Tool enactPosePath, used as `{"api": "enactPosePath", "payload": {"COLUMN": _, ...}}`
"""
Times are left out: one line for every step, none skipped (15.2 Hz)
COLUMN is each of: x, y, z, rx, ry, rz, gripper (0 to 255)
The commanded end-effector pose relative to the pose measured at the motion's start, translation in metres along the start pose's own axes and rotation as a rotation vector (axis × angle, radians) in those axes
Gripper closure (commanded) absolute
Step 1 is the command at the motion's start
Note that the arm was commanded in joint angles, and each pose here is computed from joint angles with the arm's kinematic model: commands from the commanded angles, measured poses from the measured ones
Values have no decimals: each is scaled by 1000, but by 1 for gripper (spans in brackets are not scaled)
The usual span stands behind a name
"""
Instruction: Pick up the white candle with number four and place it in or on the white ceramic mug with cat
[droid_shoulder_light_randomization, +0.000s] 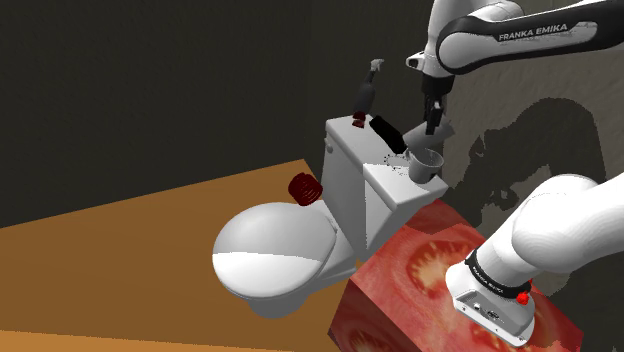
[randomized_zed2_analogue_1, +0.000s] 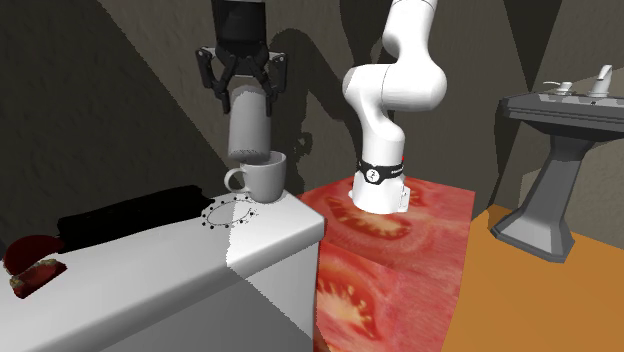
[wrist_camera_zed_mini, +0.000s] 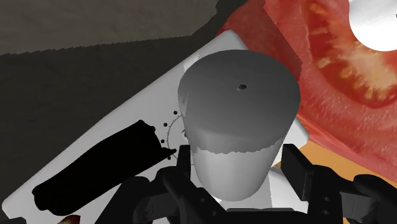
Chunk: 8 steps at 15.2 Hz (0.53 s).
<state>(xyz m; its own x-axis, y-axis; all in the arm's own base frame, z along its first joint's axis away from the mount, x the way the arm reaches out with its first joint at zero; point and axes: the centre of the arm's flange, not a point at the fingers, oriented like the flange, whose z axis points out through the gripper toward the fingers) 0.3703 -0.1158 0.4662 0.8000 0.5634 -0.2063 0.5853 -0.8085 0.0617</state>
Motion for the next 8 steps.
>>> {"api": "enactPosePath", "payload": {"x": 2, "y": 0, "z": 10, "rx": -1, "ry": 1, "rz": 0, "gripper": 255}}
{"api": "enactPosePath", "payload": {"x": 3, "y": 0, "z": 15, "rx": -1, "ry": 1, "rz": 0, "gripper": 255}}
{"api": "enactPosePath", "payload": {"x": 3, "y": 0, "z": 15, "rx": -1, "ry": 1, "rz": 0, "gripper": 255}}
{"api": "enactPosePath", "payload": {"x": 3, "y": 0, "z": 15, "rx": -1, "ry": 1, "rz": 0, "gripper": 255}}
{"api": "enactPosePath", "payload": {"x": 3, "y": 0, "z": 15, "rx": -1, "ry": 1, "rz": 0, "gripper": 255}}
{"api": "enactPosePath", "payload": {"x": 3, "y": 0, "z": 15, "rx": -1, "ry": 1, "rz": 0, "gripper": 255}}
{"api": "enactPosePath", "payload": {"x": 3, "y": 0, "z": 15, "rx": -1, "ry": 1, "rz": 0, "gripper": 255}}
{"api": "enactPosePath", "payload": {"x": 3, "y": 0, "z": 15, "rx": -1, "ry": 1, "rz": 0, "gripper": 255}}
